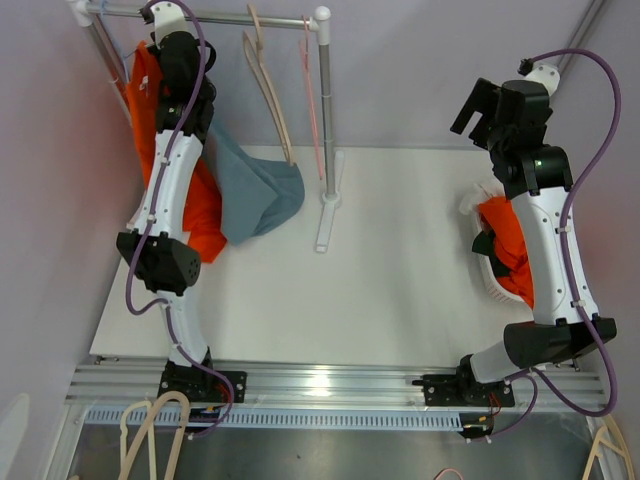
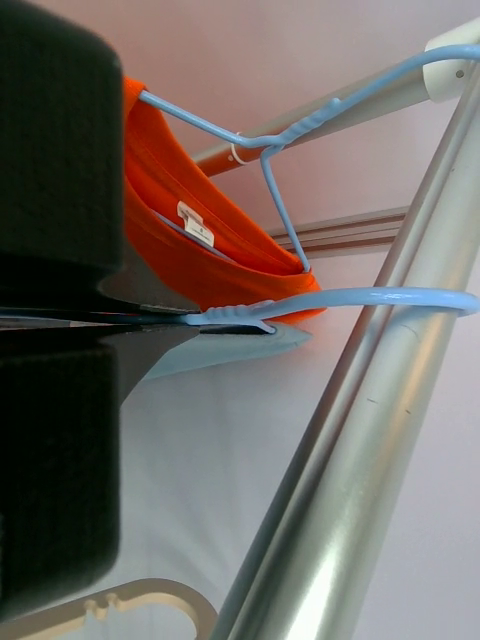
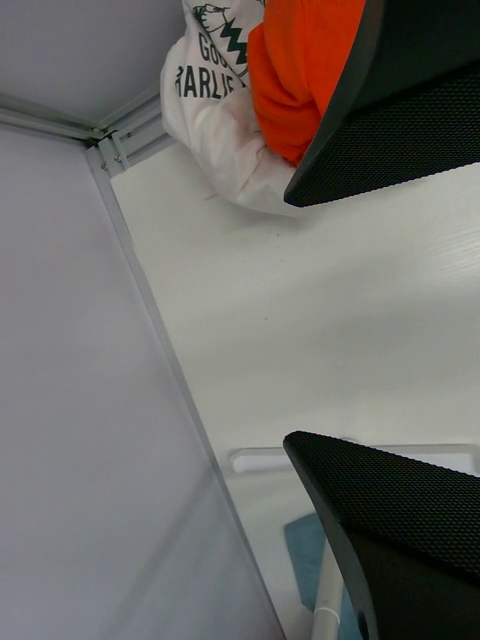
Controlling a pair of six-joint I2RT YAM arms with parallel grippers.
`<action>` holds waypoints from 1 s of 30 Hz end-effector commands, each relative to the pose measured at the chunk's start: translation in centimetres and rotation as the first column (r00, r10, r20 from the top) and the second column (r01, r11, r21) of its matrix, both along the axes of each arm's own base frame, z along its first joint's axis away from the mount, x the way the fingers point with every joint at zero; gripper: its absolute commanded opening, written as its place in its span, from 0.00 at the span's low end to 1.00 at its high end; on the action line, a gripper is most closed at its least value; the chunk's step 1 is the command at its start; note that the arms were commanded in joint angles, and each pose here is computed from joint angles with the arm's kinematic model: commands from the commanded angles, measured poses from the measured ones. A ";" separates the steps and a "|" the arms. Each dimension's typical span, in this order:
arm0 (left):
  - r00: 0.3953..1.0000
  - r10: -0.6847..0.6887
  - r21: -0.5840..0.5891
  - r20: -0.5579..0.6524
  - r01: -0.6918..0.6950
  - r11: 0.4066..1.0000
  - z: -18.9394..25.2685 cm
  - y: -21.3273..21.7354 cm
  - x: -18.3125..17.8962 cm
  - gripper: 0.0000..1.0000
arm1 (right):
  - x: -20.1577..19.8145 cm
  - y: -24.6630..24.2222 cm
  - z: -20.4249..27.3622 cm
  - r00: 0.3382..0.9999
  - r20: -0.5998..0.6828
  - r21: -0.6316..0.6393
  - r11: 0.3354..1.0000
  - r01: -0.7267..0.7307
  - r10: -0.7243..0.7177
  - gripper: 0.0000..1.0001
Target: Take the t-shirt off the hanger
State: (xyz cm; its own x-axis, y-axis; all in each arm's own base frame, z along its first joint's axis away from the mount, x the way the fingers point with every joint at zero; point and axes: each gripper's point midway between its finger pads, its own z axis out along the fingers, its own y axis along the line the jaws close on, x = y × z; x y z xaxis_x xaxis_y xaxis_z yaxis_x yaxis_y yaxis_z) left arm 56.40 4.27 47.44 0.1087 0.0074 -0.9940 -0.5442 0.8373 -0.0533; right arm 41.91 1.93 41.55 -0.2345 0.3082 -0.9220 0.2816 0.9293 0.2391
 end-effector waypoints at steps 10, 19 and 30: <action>0.973 -0.036 0.020 0.229 0.033 0.999 9.1 0.1 -4.6 0.01 | -0.9 0.3 1.4 0.999 0.031 -0.007 1.000 -0.022 0.022 1.00; 0.954 -0.141 0.036 0.263 0.137 0.990 11.3 -2.7 -6.1 0.01 | -1.1 0.5 1.4 0.999 0.033 0.000 1.000 -0.027 0.027 0.99; 0.910 -0.352 0.002 0.218 0.360 0.933 10.2 -6.2 -7.7 0.01 | -1.5 1.4 0.3 0.997 0.021 0.015 0.997 -0.078 0.078 1.00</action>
